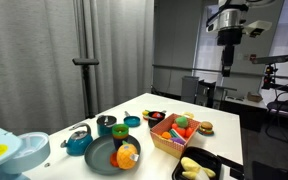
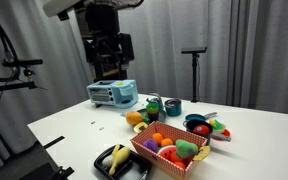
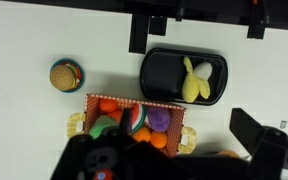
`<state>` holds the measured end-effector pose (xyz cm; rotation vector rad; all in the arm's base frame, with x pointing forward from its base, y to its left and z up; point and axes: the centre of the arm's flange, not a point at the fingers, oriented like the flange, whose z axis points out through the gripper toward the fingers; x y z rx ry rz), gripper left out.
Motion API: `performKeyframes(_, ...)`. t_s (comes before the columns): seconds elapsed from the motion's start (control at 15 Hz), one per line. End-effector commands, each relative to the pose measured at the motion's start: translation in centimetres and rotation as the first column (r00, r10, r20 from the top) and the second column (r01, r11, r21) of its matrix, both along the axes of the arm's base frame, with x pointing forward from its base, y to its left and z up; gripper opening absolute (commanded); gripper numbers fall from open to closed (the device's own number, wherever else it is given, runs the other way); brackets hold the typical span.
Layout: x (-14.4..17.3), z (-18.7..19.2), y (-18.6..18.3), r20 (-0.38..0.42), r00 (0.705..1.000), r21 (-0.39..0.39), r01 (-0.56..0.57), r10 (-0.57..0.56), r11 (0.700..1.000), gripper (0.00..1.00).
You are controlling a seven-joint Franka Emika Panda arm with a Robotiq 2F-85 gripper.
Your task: Take the pear plush toy from the box and put it on the oven tray
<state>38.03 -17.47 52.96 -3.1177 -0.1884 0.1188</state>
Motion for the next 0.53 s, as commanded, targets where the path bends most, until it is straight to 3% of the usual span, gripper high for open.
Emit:
performKeyframes(0.0,0.0,0.0,0.0,0.000,1.000,0.000,0.000,0.000,1.000,1.00)
performKeyframes(0.47,1.0,0.0,-0.3,-0.001,0.999,0.005,0.032,-0.032,0.999,1.00)
